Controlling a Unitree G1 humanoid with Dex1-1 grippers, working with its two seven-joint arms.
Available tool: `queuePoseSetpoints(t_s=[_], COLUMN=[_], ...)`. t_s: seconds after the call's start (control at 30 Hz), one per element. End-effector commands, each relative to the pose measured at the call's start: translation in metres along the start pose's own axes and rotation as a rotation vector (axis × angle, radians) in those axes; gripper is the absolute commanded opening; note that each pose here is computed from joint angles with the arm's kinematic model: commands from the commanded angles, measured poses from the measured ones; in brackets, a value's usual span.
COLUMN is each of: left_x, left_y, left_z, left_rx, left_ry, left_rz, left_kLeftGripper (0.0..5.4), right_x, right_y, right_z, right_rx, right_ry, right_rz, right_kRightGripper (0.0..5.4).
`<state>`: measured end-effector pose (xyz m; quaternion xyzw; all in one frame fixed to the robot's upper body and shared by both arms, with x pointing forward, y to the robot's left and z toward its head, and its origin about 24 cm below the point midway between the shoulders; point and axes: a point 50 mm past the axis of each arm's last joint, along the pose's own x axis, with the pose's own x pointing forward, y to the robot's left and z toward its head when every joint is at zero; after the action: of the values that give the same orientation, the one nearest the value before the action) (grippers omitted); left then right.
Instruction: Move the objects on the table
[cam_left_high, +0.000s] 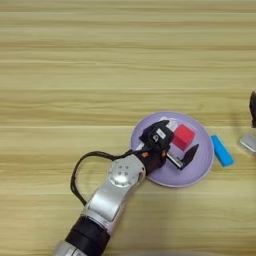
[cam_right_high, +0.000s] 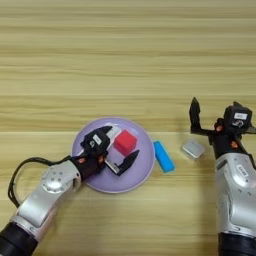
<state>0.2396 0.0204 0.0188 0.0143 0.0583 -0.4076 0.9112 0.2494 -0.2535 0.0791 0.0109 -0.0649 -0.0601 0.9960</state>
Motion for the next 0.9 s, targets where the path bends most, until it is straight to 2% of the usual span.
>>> queuePoseSetpoints(t_s=[0.03,0.37,0.73,0.9], left_x=[0.006,0.013,0.016,0.019], left_y=[-0.001,-0.004,-0.011,-0.012], left_z=[0.002,-0.001,0.002,-0.002], left_rx=[0.013,0.016,0.022,0.055], left_ry=[-0.005,0.004,-0.018,0.002], left_rz=[-0.012,-0.031,-0.054,-0.055], left_kLeftGripper=[5.39,5.39,5.39,5.39], right_x=[0.0,0.001,0.0,0.001], right_y=[0.0,0.001,0.001,0.002], right_z=[0.001,0.001,0.001,0.003], right_rx=[-0.005,-0.002,0.0,0.001], right_ry=[-0.004,-0.004,-0.004,-0.008], right_rz=[0.003,0.004,0.007,0.006], right_kRightGripper=[5.4,5.4,5.4,5.4])
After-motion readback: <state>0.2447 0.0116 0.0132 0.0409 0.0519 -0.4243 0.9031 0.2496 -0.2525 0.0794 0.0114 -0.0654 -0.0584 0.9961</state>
